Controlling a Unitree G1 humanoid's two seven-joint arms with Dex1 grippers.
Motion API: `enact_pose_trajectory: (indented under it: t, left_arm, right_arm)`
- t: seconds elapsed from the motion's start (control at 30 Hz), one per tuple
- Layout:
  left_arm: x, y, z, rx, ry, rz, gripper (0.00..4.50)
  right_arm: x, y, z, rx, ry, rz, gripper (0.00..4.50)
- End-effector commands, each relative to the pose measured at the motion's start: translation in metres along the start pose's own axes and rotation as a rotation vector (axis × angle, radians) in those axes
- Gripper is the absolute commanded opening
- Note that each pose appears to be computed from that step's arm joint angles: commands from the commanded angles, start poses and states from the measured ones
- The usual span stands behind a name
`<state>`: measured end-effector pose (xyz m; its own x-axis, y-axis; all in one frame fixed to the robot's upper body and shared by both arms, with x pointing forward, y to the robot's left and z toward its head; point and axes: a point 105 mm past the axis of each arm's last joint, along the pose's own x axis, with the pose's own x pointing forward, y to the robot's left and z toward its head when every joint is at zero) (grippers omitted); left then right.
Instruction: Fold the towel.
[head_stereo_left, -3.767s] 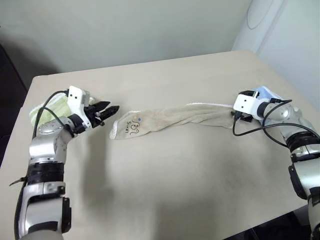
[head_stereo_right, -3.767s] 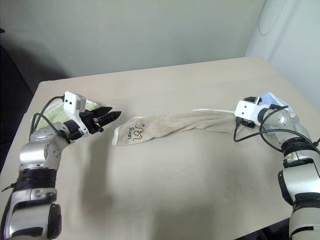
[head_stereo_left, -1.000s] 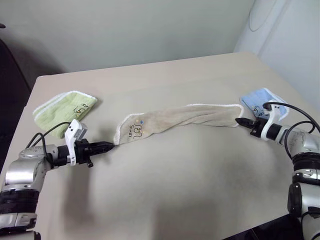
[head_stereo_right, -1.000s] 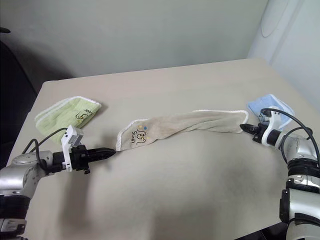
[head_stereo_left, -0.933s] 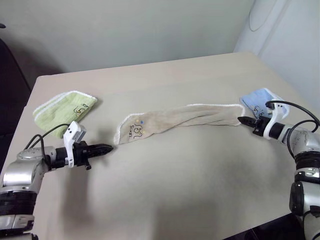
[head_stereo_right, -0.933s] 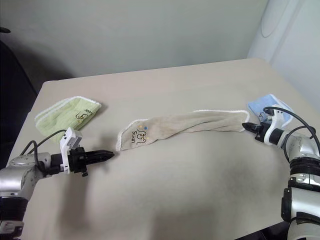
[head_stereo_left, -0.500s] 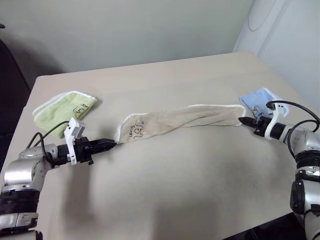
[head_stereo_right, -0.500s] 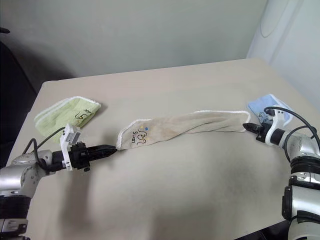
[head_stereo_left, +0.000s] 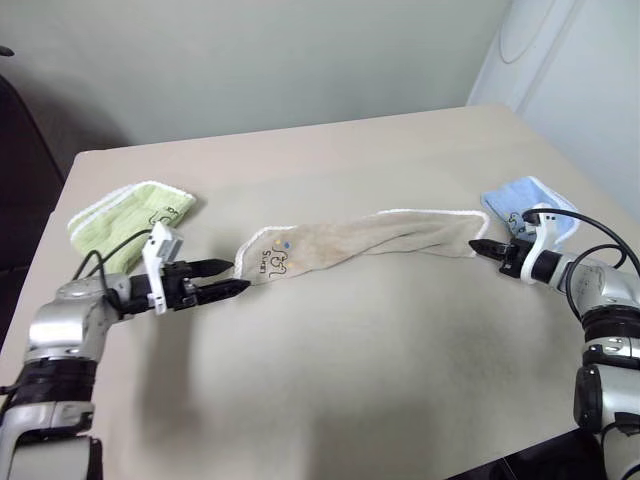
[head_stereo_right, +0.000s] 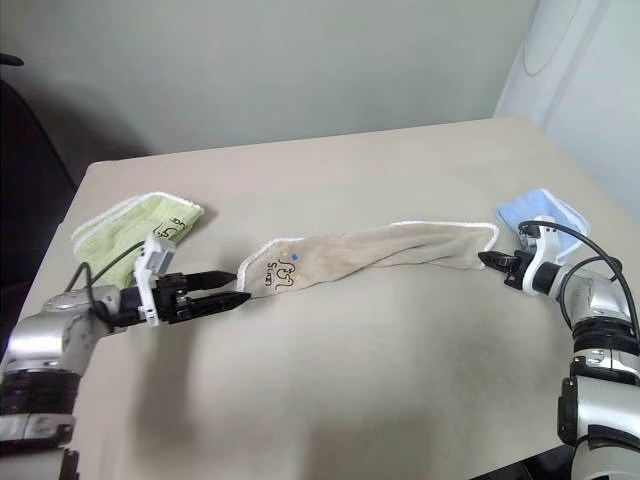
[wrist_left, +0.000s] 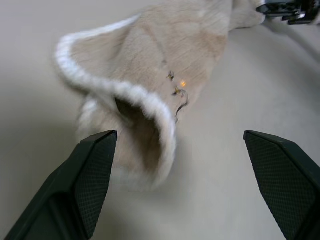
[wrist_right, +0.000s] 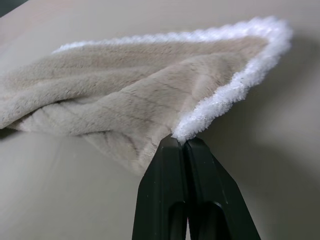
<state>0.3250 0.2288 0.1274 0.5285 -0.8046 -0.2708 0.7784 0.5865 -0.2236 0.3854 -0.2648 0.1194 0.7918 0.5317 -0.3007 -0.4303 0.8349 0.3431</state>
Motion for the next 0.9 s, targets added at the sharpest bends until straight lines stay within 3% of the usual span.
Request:
enact_pose_trajectory:
  t: [0.03, 0.07, 0.13, 0.5, 0.9]
  left_arm:
    - [0.006, 0.003, 0.008, 0.029, -0.014, 0.003, 4.45]
    - [0.009, 0.003, 0.008, 0.033, -0.009, -0.002, 4.45]
    - [0.011, 0.003, 0.006, 0.037, 0.0, -0.006, 3.87]
    - [-0.006, 0.008, 0.001, 0.035, 0.014, 0.017, 0.02]
    - [-0.033, -0.012, -0.019, 0.041, 0.072, -0.003, 0.02]
  right_arm:
    - [-0.002, 0.003, 0.01, -0.037, -0.035, 0.003, 0.0]
    - [-0.002, 0.003, 0.01, -0.036, -0.037, 0.002, 0.0]
    - [-0.002, 0.003, 0.01, -0.036, -0.04, -0.001, 0.0]
    - [-0.009, -0.009, 0.017, -0.05, -0.061, -0.07, 0.0]
    - [-0.009, -0.02, 0.037, -0.082, -0.085, -0.124, 0.0]
